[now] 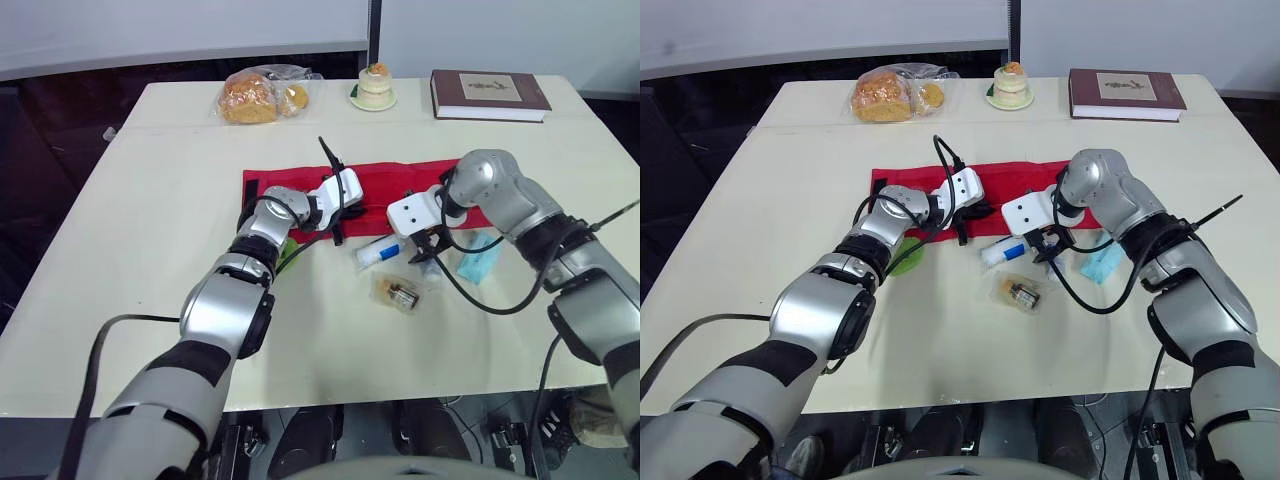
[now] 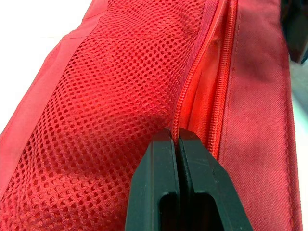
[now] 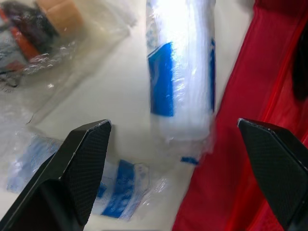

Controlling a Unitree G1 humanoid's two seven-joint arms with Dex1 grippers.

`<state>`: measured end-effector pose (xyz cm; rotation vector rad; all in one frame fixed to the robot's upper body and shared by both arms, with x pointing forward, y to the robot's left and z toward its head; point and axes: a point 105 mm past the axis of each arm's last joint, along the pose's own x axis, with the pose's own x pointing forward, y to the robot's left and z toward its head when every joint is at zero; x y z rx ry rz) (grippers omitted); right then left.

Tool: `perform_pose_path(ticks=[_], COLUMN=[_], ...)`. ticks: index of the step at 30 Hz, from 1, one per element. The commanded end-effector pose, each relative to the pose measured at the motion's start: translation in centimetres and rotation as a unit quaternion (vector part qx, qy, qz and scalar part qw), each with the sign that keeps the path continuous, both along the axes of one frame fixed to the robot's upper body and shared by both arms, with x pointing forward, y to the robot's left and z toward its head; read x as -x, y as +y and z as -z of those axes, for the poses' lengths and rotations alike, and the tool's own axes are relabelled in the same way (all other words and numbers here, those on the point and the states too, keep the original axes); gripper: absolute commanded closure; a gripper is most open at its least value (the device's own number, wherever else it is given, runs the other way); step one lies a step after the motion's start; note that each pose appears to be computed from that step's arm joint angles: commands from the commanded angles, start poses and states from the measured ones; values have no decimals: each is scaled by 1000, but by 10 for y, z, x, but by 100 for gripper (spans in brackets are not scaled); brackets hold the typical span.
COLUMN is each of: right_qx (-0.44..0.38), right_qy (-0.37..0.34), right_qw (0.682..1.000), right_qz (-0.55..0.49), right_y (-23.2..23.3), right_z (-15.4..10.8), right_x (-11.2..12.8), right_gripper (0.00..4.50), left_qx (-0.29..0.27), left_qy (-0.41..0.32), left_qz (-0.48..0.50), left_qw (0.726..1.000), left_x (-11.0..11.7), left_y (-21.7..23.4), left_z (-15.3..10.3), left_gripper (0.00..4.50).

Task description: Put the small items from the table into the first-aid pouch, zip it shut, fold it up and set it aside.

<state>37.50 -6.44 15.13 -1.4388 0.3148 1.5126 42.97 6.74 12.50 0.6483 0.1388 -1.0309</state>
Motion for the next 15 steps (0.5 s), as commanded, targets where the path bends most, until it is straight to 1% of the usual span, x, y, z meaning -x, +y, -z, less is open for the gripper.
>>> perform_pose_path(ticks=[1, 4, 9, 11, 15], right_qx=[12, 20, 12, -3, -74], right_qy=[-15, -9, -9, -2, 27], right_qw=[1000, 1000, 1000, 1000, 997], right_qz=[-16, -22, -21, -13, 17], right_y=[0, -1, 1, 3, 13], right_z=[-4, 1, 2, 2, -9], right_x=[-2, 1, 1, 2, 6], right_gripper=[125, 233, 448, 448, 448], left_qx=[20, 20, 21, 21, 21], left_qy=[-22, -20, -19, -19, -18], left_qz=[1, 0, 1, 2, 3], left_qw=[1000, 1000, 1000, 1000, 1000], left_x=[-2, -2, -2, -2, -1], left_y=[-2, 0, -2, -2, -2], left_z=[-14, -13, -12, -12, -12], left_gripper=[450, 450, 450, 450, 450])
